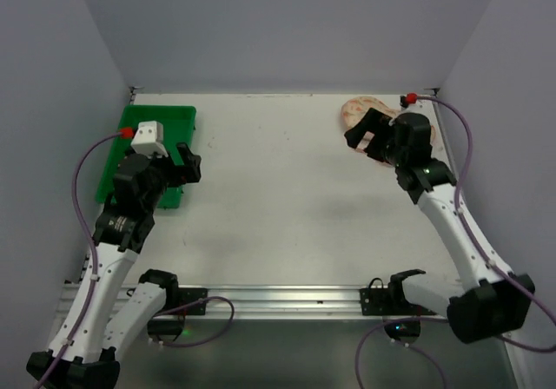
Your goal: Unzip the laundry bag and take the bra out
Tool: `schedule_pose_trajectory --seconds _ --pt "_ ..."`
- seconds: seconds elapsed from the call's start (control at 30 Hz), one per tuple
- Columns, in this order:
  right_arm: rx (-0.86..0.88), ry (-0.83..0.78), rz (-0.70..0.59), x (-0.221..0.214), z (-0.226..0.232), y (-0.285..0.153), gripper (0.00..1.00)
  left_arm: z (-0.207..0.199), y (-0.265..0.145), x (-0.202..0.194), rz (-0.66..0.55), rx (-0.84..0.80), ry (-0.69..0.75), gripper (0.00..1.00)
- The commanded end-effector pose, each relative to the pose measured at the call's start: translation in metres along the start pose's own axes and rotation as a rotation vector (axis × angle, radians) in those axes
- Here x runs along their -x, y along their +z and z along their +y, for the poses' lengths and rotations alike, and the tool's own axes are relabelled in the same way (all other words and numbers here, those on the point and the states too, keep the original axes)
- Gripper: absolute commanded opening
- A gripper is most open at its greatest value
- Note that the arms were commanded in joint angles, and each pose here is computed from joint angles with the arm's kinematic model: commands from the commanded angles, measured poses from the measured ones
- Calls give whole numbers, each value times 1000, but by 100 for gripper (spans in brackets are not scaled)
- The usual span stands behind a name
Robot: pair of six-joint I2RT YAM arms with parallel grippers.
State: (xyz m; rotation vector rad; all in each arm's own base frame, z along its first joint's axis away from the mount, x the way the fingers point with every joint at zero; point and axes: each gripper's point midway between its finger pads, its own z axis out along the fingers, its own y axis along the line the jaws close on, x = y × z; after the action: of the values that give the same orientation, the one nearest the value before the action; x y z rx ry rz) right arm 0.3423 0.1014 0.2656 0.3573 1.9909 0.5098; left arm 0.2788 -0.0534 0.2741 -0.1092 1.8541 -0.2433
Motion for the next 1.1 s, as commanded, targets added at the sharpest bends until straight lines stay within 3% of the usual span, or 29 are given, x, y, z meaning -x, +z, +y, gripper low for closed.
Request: schedule_pose_trajectory --seconds 0.0,0.33,0.57,0.9,0.97,1.03,1.07 --pt "-45 139 -34 23 0 58 99 -6 15 12 -83 -28 -2 100" --pt "-351 525 -43 7 -92 194 99 12 28 -19 -31 33 38 100" --pt "-405 775 -98 0 -128 232 99 14 34 -32 8 40 45 100" --pt "-378 924 -138 -15 -153 271 98 15 40 -42 51 42 49 100" --pt "-374 936 -142 -19 -158 276 93 16 41 -44 57 43 49 100" --pt "-368 941 -152 -20 -162 279 81 16 41 -44 59 44 49 100" --pt "-365 944 -148 -22 -163 281 66 16 42 -44 60 46 50 100"
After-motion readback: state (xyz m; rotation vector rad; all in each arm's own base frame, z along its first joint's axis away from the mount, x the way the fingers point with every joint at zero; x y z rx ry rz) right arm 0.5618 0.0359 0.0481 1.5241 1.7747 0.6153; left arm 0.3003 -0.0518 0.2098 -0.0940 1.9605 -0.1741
